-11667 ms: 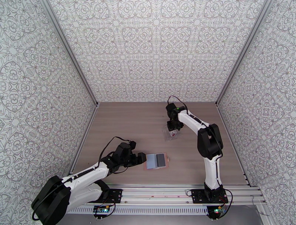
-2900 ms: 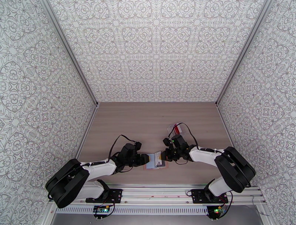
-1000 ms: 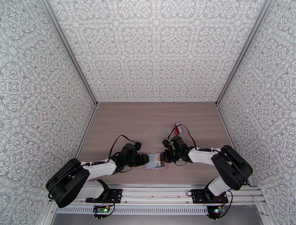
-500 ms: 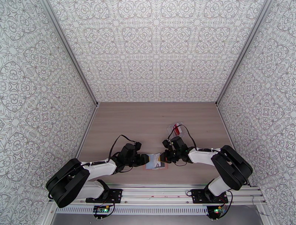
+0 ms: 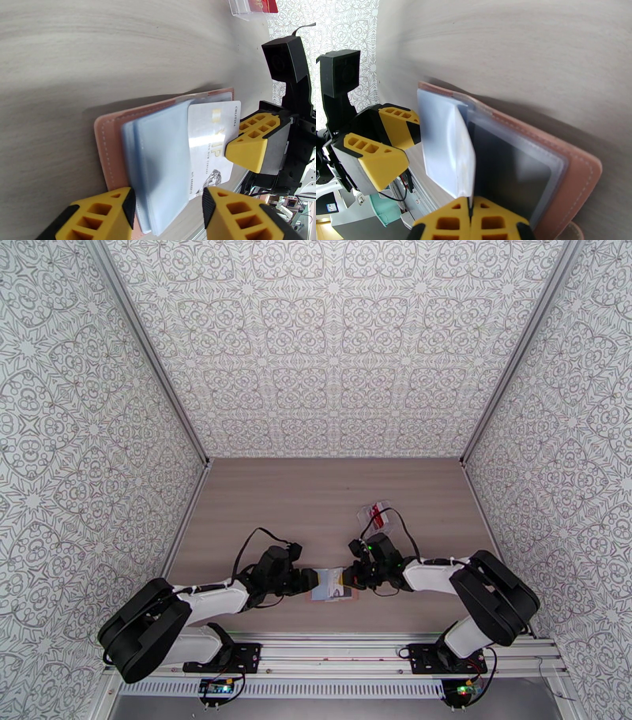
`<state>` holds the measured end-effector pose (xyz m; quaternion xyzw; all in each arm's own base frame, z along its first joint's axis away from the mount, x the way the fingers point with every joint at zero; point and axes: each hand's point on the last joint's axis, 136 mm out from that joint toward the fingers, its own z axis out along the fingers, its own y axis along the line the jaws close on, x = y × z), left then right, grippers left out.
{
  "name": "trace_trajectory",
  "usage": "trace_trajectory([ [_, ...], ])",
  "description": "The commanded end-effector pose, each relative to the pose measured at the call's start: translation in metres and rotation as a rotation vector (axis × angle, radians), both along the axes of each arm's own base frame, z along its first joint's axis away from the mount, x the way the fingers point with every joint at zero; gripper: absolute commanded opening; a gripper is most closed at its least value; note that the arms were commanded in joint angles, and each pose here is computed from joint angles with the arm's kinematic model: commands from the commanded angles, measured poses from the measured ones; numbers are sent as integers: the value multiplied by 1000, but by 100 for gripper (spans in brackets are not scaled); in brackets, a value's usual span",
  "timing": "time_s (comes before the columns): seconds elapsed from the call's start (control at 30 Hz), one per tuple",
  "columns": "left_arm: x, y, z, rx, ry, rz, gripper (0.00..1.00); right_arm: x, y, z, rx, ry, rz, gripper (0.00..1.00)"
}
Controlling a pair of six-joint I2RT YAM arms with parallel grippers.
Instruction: Put the credit cards into the card holder
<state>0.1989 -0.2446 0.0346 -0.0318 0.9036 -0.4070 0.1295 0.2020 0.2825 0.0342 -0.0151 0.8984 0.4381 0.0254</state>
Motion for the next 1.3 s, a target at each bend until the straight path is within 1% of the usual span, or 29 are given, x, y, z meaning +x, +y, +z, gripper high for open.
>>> trace_trajectory([
  [0.0, -6, 2, -7, 26, 13, -9, 52, -2, -12, -19, -68, 28, -47, 0],
  [0.6, -5, 2, -6, 27, 13, -13, 52, 1, -16, -17, -61, 29, -56, 0],
  [1.27, -5, 1, -7, 27, 14, -13, 52, -4, -16, -21, -49, 47, -37, 0],
])
